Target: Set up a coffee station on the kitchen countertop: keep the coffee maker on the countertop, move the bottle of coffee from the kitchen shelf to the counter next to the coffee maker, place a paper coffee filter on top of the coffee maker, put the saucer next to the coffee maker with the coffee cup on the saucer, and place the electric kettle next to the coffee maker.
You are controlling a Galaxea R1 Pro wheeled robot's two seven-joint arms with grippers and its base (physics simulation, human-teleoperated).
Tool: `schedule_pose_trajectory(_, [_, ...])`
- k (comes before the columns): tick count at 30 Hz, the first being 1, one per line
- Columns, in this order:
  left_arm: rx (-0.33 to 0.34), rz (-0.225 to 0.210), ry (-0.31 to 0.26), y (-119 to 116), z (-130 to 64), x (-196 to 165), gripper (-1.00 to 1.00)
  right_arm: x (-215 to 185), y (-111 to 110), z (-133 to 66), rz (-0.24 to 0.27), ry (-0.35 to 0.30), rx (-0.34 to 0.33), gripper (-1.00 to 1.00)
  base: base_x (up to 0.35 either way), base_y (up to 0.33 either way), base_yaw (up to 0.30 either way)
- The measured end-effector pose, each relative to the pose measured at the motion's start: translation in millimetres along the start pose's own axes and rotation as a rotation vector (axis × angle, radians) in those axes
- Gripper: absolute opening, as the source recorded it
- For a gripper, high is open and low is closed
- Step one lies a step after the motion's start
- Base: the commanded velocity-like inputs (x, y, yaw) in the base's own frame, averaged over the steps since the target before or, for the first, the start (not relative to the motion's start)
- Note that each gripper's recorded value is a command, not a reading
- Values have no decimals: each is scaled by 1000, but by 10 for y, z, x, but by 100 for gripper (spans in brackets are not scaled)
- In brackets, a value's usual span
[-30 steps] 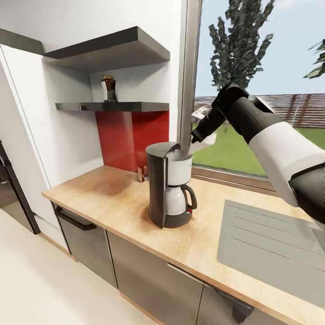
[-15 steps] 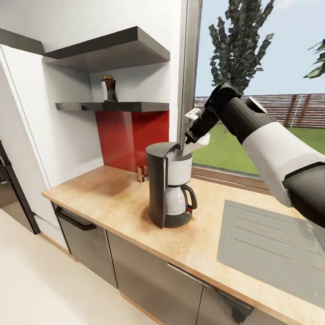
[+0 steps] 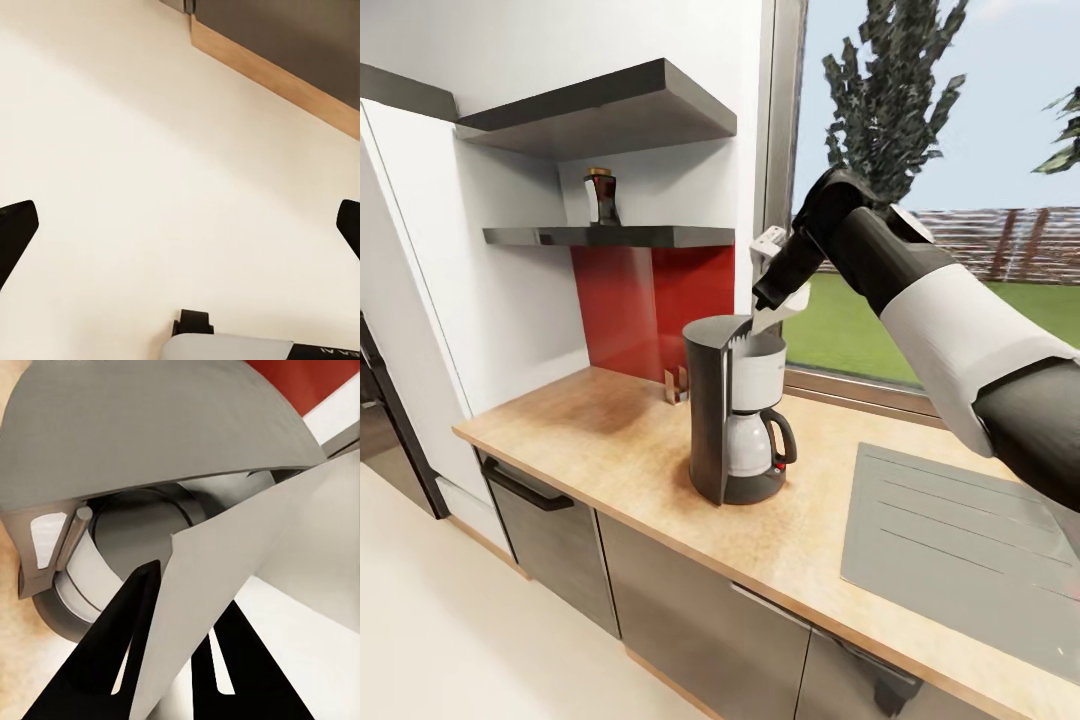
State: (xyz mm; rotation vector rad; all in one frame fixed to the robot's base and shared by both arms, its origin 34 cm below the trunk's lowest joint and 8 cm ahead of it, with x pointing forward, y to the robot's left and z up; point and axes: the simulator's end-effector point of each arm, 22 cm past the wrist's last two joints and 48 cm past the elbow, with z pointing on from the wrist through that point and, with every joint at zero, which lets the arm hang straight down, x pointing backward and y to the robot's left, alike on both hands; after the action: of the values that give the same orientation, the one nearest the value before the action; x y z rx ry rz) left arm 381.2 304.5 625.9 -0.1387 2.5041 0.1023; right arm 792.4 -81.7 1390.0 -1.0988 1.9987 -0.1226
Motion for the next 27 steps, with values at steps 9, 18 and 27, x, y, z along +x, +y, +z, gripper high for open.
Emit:
schedule_pose_trajectory(9, [0,0,-1,1,0,-3,100,7,6,12,-1,4,0,-100,0,0,0])
schedule_pose_trajectory(18, [0,0,-1,1,0,-2,100,49,5,43,5,17,-4,-100,0,0,0])
schedule_pose_trajectory(27, [0,-1,-1,1,0,-2,100,190,-33,128,26,57,-7,-100,0,0,0])
